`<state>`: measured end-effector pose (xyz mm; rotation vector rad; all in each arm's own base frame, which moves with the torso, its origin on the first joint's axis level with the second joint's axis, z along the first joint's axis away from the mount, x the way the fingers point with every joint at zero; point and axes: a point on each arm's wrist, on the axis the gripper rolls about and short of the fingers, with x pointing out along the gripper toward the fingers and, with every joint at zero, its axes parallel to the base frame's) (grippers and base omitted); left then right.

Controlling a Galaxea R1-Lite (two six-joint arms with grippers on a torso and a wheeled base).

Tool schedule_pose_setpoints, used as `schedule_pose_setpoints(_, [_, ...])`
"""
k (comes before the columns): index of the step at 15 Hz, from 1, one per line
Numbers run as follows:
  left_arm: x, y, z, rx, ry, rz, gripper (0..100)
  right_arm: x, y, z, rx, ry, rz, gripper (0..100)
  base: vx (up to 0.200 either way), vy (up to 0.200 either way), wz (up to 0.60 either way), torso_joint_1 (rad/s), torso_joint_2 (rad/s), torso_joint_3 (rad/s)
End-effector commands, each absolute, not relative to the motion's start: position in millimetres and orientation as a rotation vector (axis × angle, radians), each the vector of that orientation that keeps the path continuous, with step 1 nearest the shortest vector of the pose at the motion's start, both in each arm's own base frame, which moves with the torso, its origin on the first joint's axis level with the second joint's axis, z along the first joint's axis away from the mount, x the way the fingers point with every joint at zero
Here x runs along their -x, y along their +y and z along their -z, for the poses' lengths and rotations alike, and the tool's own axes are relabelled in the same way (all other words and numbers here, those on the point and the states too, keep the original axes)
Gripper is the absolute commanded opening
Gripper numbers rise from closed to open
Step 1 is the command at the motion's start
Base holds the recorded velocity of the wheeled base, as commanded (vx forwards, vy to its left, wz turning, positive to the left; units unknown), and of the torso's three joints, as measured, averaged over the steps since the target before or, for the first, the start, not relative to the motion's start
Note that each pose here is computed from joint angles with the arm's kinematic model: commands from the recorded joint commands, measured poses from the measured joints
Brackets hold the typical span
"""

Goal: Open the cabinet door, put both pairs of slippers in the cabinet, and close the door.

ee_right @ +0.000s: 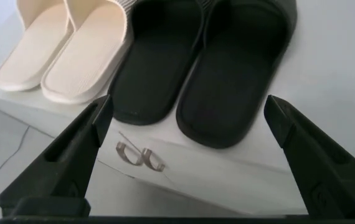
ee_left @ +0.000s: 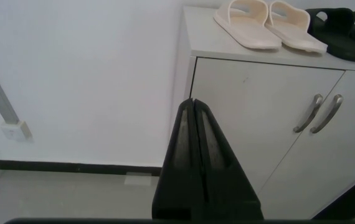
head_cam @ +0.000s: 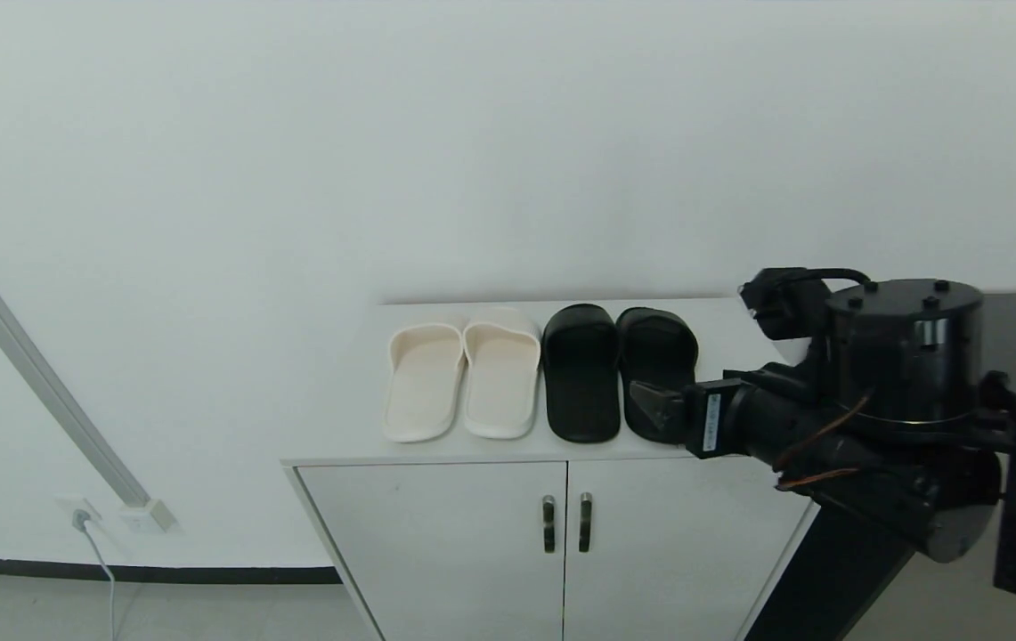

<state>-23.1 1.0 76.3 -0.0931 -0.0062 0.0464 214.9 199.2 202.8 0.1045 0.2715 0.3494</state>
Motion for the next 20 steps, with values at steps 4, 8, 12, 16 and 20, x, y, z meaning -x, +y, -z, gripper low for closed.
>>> schedule_pose_setpoints(4, [23.1,1.0,-76.3,0.094,-0.005,-0.047,0,-266.7,246.7,-171.2,-0.097,0.266,-0.211,100,0.0,0.0,0.0,0.0,0.0,0.0])
schedule_pose_setpoints(8, [23.1,1.0,-76.3,0.094,-0.005,-0.047,0,-291.5,265.3,-165.6,-0.088,0.233,-0.152,100,0.0,0.0,0.0,0.0,0.0,0.0])
schedule_pose_setpoints(12, [23.1,1.0,-76.3,0.094,-0.005,-0.047,0,-318.5,273.5,-154.9,-0.058,0.214,-0.091,100,0.0,0.0,0.0,0.0,0.0,0.0])
schedule_pose_setpoints(16, [23.1,1.0,-76.3,0.095,-0.005,-0.047,0,-342.3,276.0,-152.9,-0.044,0.187,-0.062,100,0.0,0.0,0.0,0.0,0.0,0.0])
schedule_pose_setpoints(20, [23.1,1.0,-76.3,0.095,-0.005,-0.047,0,-360.2,275.8,-150.2,-0.029,0.169,-0.039,100,0.0,0.0,0.0,0.0,0.0,0.0])
